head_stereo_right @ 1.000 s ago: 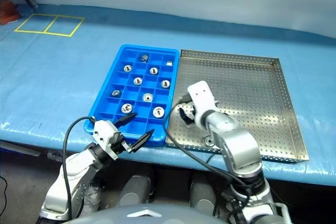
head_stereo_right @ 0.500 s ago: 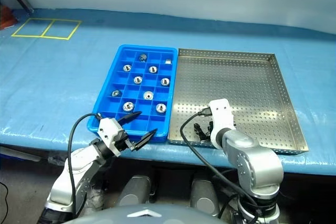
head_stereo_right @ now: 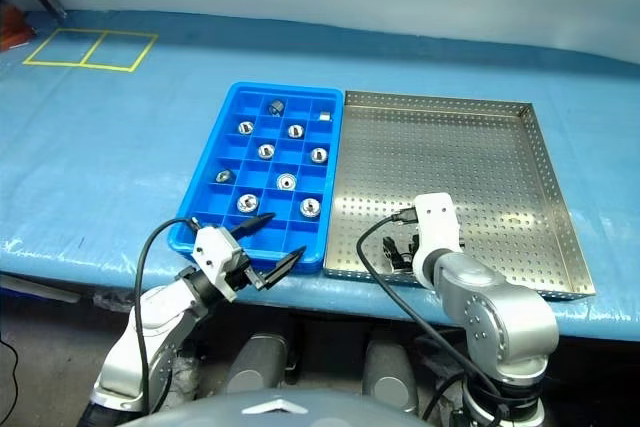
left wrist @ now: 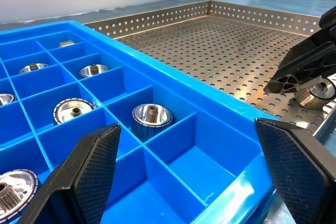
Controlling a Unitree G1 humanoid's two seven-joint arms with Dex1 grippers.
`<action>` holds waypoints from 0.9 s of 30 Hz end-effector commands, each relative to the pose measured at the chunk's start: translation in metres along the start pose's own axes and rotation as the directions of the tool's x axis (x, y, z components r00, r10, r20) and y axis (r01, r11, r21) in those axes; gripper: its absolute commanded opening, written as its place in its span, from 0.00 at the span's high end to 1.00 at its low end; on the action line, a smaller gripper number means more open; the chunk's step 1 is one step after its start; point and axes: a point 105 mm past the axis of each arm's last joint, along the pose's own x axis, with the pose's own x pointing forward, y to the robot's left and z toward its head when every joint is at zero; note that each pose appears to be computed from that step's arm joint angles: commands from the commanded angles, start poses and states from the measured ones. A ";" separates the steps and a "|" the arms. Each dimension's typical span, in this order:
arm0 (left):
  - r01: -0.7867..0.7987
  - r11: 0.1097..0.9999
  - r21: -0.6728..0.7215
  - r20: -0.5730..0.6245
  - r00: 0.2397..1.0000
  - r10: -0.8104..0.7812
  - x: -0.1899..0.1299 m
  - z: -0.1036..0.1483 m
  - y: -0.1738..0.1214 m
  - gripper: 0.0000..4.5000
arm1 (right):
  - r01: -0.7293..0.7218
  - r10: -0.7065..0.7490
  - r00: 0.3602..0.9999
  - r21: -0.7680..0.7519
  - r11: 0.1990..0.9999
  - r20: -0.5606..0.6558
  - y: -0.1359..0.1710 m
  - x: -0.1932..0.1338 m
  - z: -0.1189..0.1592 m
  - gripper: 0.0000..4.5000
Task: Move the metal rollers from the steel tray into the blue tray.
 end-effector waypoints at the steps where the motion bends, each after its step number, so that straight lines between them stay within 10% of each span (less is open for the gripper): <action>1: 0.094 0.995 0.011 0.083 0.992 -0.095 0.003 0.032 -0.014 0.00 | -0.007 0.006 1.000 0.007 1.000 0.010 0.001 -0.004 0.000 0.00; 27: 0.192 0.981 0.008 0.093 0.977 -0.192 0.007 0.064 -0.034 0.00 | -0.112 0.114 0.991 0.035 0.993 -0.066 0.028 -0.023 -0.020 0.00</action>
